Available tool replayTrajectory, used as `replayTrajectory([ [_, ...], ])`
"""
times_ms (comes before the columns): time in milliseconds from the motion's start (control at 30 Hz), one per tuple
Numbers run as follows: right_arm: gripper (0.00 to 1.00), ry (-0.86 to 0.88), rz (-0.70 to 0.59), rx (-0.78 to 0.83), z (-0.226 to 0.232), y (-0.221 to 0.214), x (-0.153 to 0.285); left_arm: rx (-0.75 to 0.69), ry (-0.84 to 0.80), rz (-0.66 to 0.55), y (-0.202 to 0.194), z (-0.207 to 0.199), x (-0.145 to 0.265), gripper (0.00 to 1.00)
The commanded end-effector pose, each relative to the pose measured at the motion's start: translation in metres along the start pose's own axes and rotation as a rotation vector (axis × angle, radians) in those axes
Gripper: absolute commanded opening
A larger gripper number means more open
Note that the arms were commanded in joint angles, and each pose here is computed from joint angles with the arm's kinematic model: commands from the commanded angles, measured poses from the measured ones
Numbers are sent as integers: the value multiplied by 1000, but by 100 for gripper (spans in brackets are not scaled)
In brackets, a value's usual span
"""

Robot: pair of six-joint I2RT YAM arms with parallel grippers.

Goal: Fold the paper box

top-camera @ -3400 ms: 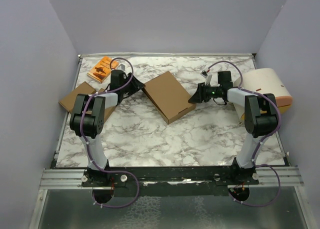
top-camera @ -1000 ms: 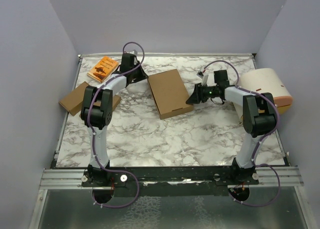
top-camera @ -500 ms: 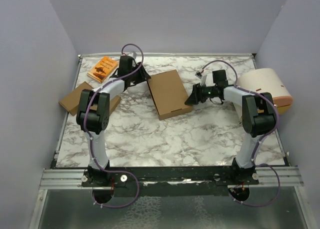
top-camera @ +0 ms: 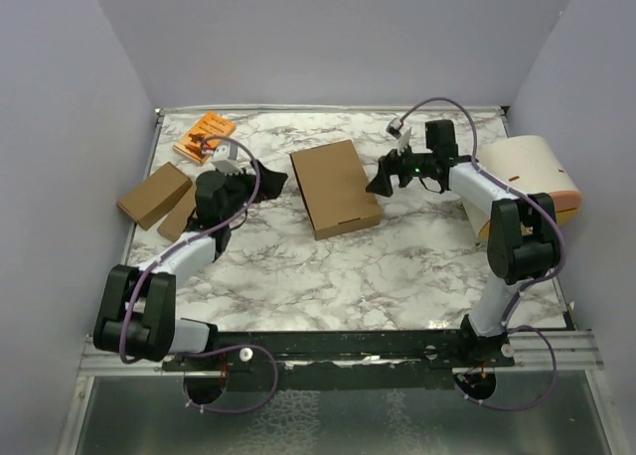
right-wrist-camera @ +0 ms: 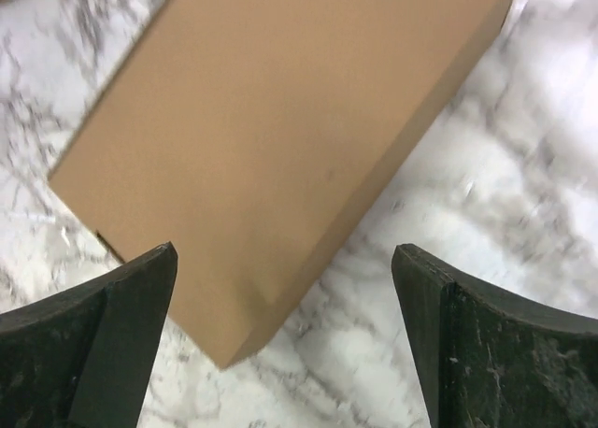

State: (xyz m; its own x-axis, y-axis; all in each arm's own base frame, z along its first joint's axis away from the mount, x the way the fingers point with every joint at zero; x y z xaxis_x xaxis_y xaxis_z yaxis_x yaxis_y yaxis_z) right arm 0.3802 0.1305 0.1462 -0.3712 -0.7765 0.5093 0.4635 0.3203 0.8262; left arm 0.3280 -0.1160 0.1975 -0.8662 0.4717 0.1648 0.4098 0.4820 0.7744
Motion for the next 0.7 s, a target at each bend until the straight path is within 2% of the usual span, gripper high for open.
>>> replayTrajectory([
  [0, 100, 98, -148, 86, -13, 53, -7, -37, -114, -170, 2, -8, 25, 98],
  [67, 100, 280, -100, -44, -16, 45, -26, -11, -183, -130, -7, -10, 30, 99],
  [100, 100, 317, -85, -91, -18, 38, -34, 10, -220, -96, -12, -12, 31, 99],
  [233, 97, 244, -95, -175, -27, 28, -42, 130, -279, 9, -30, -13, 31, 96],
  [667, 45, 84, 21, -401, -54, -4, -58, 320, -243, 104, -63, 7, 11, 92],
])
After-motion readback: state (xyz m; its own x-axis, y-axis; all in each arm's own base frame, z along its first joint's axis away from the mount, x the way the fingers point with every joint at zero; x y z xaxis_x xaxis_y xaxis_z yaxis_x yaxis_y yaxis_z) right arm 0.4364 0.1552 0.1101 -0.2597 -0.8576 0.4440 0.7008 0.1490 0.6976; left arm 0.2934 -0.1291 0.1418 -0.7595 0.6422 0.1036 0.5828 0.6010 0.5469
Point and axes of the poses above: each gripper's point midway between its finger pads, its own x axis back along the fingers, its own z axis along the line the jaws close on, y = z × x, the point moved 8 cm from there along x, back along the fingers, and after that the axes turned 4 degrees about x, right-handed, at the moved point
